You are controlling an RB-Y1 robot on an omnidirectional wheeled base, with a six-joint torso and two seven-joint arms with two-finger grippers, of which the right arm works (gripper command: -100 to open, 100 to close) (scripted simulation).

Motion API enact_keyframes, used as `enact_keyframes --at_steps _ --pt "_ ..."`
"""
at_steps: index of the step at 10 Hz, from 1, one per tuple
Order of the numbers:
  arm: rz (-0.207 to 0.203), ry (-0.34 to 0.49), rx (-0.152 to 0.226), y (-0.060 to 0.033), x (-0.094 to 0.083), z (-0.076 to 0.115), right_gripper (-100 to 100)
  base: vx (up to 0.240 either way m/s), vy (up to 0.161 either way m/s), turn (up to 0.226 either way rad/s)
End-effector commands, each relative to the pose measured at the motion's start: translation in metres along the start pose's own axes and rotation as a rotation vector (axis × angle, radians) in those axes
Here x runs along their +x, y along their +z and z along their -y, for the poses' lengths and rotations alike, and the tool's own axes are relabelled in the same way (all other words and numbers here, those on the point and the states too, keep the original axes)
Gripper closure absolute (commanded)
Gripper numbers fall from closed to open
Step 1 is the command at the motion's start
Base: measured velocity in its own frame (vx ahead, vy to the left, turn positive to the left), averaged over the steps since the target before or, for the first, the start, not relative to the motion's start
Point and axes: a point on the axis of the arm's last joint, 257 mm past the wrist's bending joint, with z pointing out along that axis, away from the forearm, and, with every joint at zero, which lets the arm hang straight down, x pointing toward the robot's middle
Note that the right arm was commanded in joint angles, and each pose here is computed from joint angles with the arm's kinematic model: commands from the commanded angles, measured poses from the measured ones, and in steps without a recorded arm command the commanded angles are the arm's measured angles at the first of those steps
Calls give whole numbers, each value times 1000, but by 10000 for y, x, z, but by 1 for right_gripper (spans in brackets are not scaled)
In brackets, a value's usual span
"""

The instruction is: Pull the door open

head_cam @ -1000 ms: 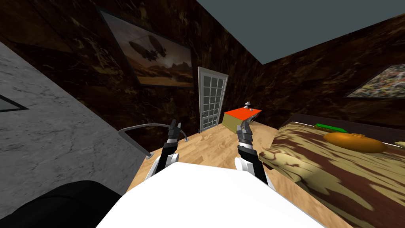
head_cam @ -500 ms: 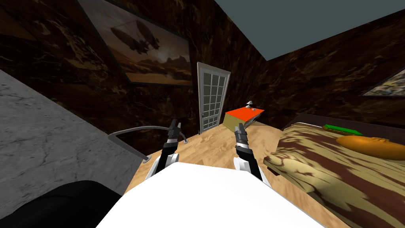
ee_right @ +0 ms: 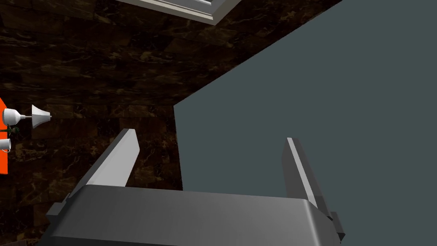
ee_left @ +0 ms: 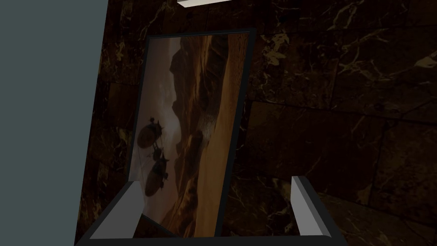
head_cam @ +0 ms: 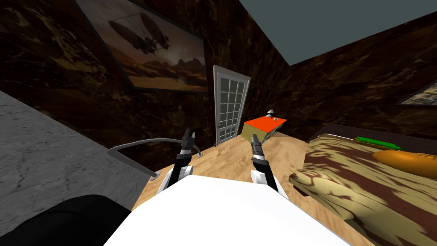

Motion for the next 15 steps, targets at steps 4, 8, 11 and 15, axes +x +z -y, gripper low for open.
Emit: enact_keyframes --at_steps 4,8,11,15 --pt "-61 -104 8 -60 210 234 -100 110 22 1" --pt "-111 -184 12 -126 377 415 -100 105 25 1" --pt "-154 -249 12 -189 512 561 -100 75 20 -1" --pt "-201 -315 10 -264 652 709 -100 89 28 0"
